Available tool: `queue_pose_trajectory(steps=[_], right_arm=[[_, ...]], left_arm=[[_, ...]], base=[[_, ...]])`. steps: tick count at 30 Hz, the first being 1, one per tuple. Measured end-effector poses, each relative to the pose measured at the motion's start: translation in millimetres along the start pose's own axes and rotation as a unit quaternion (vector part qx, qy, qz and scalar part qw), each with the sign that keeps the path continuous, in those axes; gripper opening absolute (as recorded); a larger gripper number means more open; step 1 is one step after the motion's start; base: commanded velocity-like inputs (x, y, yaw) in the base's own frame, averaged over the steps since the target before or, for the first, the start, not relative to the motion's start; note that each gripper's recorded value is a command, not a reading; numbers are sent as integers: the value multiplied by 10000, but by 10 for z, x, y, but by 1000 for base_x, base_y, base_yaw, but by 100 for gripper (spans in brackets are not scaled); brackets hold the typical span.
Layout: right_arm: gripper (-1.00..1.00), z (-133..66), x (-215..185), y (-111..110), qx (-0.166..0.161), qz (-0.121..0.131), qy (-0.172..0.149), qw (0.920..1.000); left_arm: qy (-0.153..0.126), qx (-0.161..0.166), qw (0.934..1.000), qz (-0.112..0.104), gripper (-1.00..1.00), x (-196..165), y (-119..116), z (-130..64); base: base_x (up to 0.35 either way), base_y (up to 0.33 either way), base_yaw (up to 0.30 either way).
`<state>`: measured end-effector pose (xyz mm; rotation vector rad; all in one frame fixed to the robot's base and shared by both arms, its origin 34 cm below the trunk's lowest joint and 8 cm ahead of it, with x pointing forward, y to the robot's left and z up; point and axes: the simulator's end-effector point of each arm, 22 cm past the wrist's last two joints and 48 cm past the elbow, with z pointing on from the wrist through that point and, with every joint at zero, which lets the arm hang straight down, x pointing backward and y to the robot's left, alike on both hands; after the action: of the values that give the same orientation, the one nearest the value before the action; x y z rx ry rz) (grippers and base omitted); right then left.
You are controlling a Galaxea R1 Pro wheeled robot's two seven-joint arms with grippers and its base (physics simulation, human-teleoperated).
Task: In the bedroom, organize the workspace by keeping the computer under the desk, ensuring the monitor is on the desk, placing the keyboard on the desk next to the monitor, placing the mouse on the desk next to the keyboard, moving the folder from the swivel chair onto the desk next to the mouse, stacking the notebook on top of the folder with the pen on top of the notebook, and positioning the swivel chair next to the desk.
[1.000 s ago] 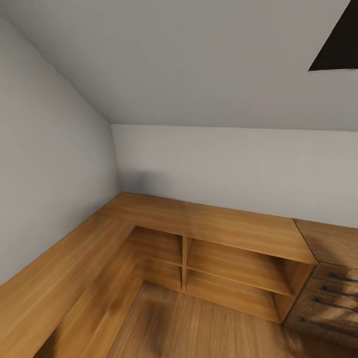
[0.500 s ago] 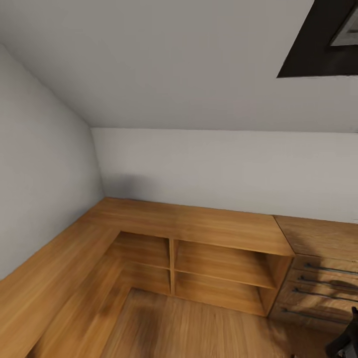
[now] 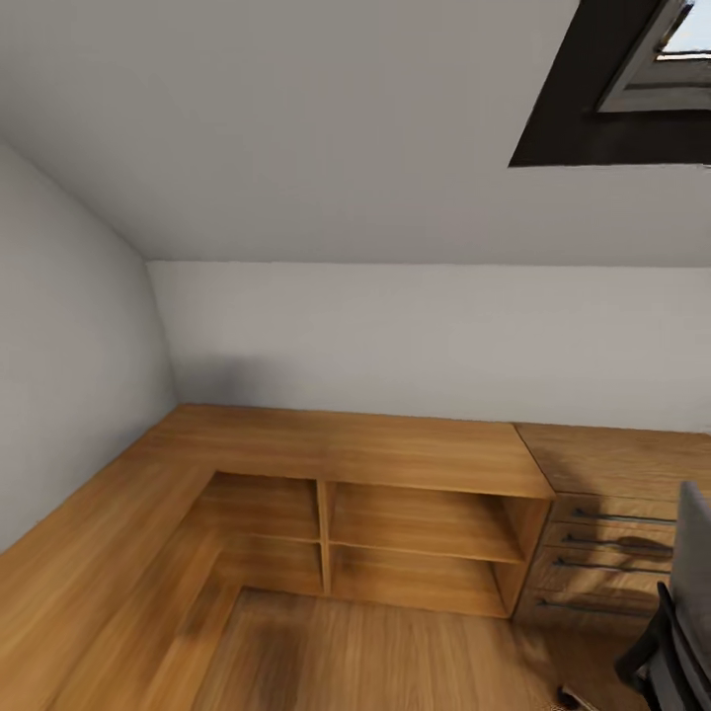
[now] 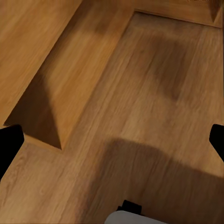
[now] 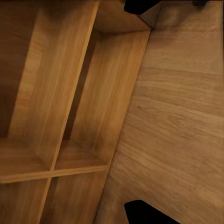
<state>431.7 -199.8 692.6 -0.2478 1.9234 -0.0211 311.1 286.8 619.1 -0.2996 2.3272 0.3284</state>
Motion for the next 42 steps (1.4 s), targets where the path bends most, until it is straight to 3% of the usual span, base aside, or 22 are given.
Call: queue_pose_trajectory(steps=[35, 42], right_arm=[[100, 48, -151, -21, 37, -2, -202, 9998], [100, 60, -88, 21, 27, -34, -29, 10000]], left_arm=[[-185, 23, 9998, -62, 100, -136, -28, 31], [-187, 24, 9998, -63, 100, -138, -28, 32]], base=[[0, 11, -171], [0, 8, -17]])
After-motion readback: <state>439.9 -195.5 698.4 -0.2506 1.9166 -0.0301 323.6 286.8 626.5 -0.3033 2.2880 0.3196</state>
